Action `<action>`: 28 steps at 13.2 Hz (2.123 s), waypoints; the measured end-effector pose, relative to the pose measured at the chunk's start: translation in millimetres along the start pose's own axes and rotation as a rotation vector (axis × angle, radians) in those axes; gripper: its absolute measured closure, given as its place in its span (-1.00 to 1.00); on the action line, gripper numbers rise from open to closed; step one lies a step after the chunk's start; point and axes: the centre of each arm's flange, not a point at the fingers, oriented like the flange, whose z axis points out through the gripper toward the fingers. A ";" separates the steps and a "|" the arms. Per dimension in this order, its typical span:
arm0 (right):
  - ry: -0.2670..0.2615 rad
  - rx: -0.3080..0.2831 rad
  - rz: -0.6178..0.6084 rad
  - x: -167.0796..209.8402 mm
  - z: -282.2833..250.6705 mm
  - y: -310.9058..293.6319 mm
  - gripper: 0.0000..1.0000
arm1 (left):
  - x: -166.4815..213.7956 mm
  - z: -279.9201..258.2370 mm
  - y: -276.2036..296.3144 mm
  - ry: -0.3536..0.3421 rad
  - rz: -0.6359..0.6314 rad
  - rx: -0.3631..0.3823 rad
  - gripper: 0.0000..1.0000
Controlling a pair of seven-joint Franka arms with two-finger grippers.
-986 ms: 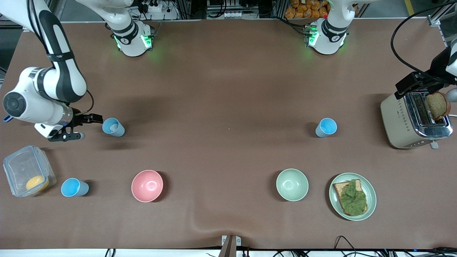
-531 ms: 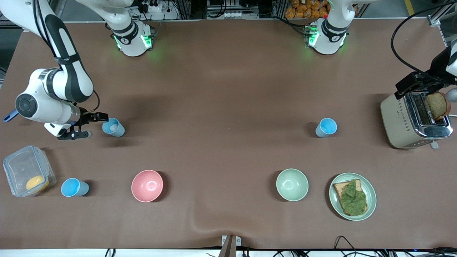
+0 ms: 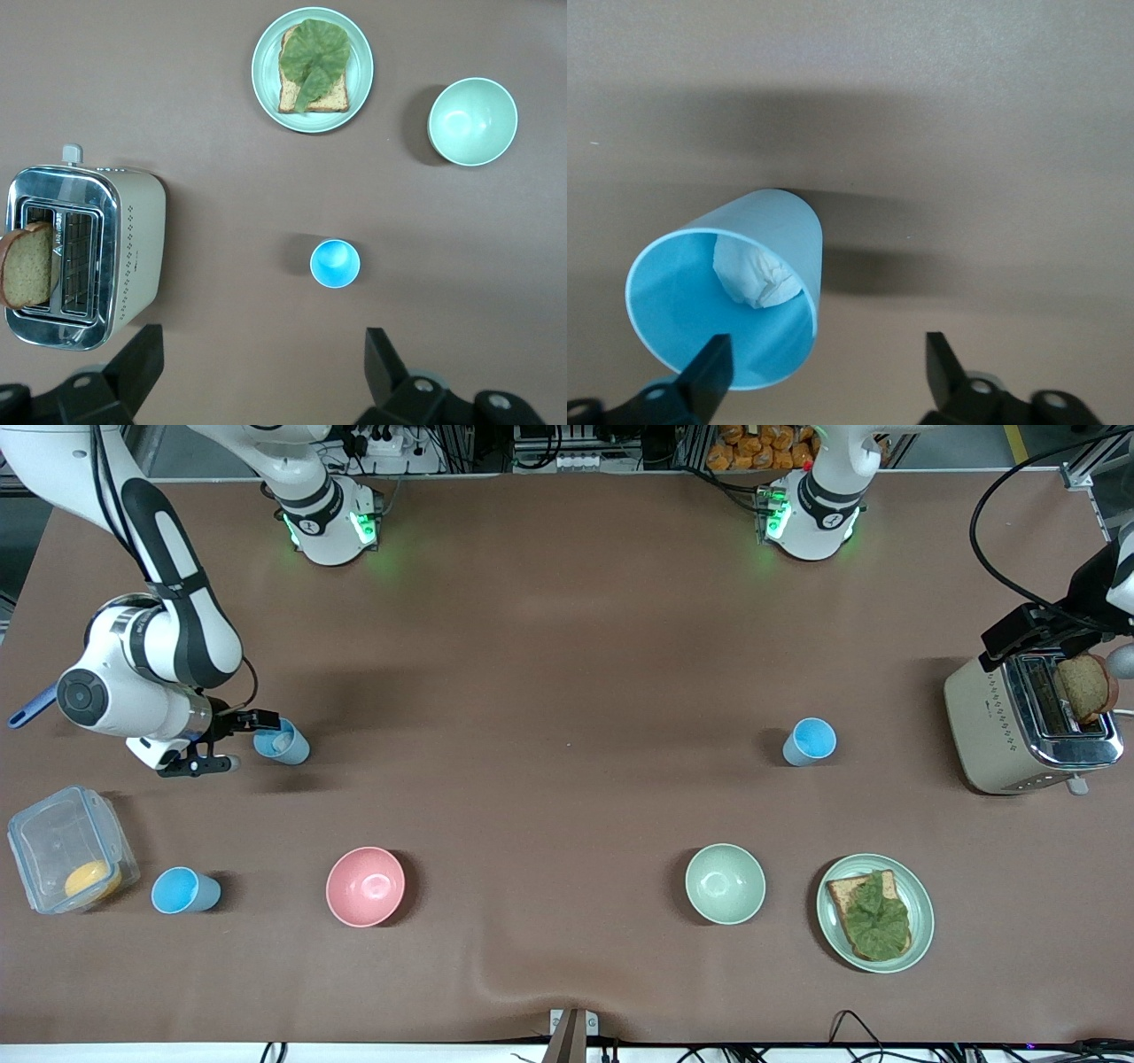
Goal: Stack blue cups with both arms
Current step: 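Reach the right gripper down around the nearby blue paper cup, then close the right gripper on the blue cup, then carry the blue cup with the right gripper to the table middle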
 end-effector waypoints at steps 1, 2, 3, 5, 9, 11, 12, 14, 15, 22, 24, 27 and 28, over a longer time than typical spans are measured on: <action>-0.001 0.001 0.001 0.3 0.8 0.1 -0.87 | 0.0 0.0 0.0 0.000 0.000 0.000 -1.00; -0.001 0.002 0.001 0.9 1.4 0.2 -0.71 | 0.0 0.0 0.0 0.000 0.000 0.000 -1.00; -0.002 0.002 0.002 1.5 2.0 0.3 -0.46 | 0.0 0.0 0.0 0.000 0.000 0.000 -1.00; 0.001 0.005 0.004 3.0 1.5 0.4 0.04 | 0.0 0.0 0.0 0.000 0.000 0.000 -1.00; 0.012 0.036 0.017 9.9 1.0 -7.4 0.95 | 0.0 0.0 0.0 0.000 0.000 0.000 -1.00; 0.016 0.034 0.010 15.8 -0.8 -10.3 0.96 | 0.0 0.0 0.0 0.000 0.000 0.000 -1.00; 0.017 0.032 0.001 19.0 -2.8 -15.1 0.96 | 0.0 0.0 0.0 0.000 0.000 0.000 -1.00; -0.002 0.033 -0.023 27.0 -14.9 -33.0 0.96 | 0.0 0.0 0.0 0.000 0.000 0.000 -1.00; -0.017 0.033 -0.019 33.3 -28.1 -47.6 0.96 | 0.0 0.0 0.0 0.000 0.000 0.000 -1.00; -0.011 0.049 0.196 53.8 -92.8 -314.0 0.96 | 0.1 0.2 -0.3 0.000 -0.001 0.000 -1.00; -0.003 0.032 0.247 50.5 -73.3 -395.8 0.96 | 0.1 0.2 -0.4 0.000 -0.001 0.000 -1.00; 0.041 0.034 0.277 50.4 -42.1 -480.7 0.96 | 0.1 0.3 -0.4 -0.001 -0.001 0.000 -1.00; 0.068 0.048 0.268 50.7 -33.3 -501.1 0.96 | 0.1 0.2 -0.4 -0.001 -0.001 0.000 -1.00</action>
